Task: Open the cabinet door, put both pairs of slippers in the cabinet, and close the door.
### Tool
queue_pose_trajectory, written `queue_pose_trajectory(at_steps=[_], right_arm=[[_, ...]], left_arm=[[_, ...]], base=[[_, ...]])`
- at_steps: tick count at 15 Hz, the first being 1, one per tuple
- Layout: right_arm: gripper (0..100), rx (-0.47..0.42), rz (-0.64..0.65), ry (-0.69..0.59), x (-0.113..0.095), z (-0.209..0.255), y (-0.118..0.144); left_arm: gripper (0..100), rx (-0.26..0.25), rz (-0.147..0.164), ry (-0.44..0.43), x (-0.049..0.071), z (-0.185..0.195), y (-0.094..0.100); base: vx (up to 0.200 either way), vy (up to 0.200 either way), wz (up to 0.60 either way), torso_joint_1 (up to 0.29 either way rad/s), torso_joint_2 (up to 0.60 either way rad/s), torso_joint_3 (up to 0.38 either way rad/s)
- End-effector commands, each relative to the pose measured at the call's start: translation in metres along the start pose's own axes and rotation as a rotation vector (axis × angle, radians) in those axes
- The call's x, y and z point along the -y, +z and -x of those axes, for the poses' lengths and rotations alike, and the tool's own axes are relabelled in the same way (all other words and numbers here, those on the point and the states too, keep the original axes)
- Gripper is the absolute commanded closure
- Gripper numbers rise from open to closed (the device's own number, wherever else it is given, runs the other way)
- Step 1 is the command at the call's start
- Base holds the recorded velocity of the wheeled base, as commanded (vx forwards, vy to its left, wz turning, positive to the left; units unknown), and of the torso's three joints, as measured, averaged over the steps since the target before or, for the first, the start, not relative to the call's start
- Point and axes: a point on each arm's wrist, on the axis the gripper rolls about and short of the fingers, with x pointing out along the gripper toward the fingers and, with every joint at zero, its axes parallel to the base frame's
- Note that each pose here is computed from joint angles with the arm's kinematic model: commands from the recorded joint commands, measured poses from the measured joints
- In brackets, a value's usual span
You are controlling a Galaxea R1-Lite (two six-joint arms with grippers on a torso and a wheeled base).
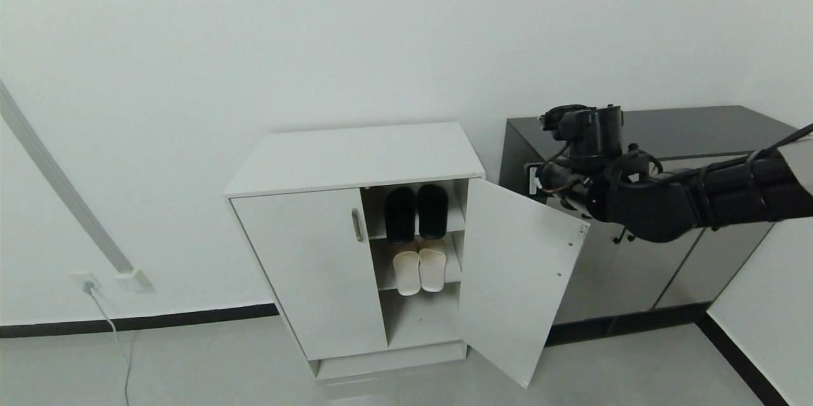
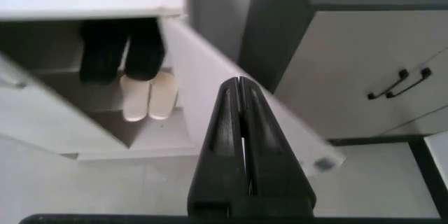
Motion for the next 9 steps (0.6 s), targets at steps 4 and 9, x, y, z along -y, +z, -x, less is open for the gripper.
queue_pose_trajectory(at_steps=[4,9], right_arm=[[100,-0.073,-0.021,-0.087,0.035,-0.081,-0.017],[100,-0.133,-0.03,-0.09,0.051,-0.108,-0.045]], left_arm=[[100,0.0,0.0,0.001,0.0,0.0,0.0],[100,0.0,0.0,0.001,0.0,0.0,0.0]], base=[[0.0,0.0,0.0,0.0,0.0,0.0],[0.0,0.0,0.0,0.0,0.0,0.0]])
